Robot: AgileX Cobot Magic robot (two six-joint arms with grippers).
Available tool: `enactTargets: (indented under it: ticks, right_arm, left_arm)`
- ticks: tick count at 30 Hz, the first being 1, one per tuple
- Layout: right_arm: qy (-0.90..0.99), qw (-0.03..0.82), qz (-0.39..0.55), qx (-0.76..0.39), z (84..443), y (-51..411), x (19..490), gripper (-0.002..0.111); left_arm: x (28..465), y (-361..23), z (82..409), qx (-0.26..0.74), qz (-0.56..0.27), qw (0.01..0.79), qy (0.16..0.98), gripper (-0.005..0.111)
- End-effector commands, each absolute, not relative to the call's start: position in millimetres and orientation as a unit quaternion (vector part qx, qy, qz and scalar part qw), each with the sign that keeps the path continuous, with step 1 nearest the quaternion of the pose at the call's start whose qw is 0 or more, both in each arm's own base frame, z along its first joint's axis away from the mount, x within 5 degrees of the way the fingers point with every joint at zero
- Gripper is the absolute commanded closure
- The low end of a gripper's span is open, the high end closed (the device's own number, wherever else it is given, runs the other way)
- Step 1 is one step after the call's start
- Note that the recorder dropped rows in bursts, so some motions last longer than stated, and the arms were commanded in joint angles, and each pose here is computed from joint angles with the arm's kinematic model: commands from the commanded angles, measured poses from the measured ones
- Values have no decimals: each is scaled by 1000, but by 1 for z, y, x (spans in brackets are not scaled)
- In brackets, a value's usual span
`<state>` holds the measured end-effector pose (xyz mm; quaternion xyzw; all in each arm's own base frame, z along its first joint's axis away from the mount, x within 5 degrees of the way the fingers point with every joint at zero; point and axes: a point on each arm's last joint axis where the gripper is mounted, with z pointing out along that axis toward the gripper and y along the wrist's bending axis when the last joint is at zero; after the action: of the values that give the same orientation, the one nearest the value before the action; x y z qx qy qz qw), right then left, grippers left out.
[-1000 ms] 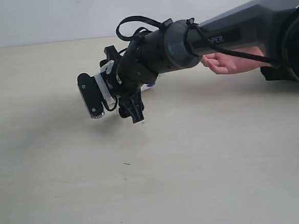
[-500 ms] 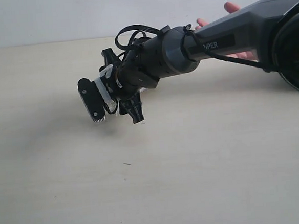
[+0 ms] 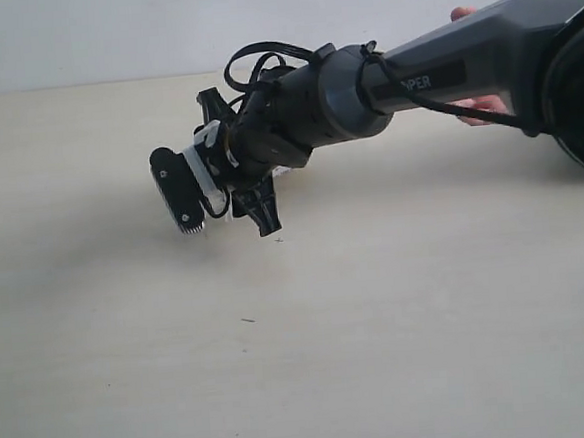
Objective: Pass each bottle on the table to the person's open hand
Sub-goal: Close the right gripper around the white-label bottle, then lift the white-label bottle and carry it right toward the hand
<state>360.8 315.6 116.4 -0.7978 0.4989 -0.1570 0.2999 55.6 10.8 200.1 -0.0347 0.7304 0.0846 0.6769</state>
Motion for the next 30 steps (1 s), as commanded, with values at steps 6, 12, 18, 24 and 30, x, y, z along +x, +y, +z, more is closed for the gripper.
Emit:
enactTargets:
  ticks: [6, 12, 18, 24, 30]
  right_arm:
    - [481, 299, -181, -804, 157, 332, 336, 108]
    - [502, 265, -276, -776, 176, 335, 320, 108]
    - [590, 287, -309, -689, 207, 324, 314, 108]
    - [666, 327, -307, -596, 253, 306, 307, 108]
    - [744, 307, -328, -495, 281, 275, 302, 108]
  left_arm:
    - [55, 11, 200, -36, 84, 681, 726, 97]
    - [55, 11, 200, -36, 84, 681, 726, 97]
    - [55, 11, 200, -36, 84, 681, 726, 97]
    - [55, 11, 200, -36, 84, 681, 726, 97]
    - [55, 11, 200, -36, 84, 681, 726, 97]
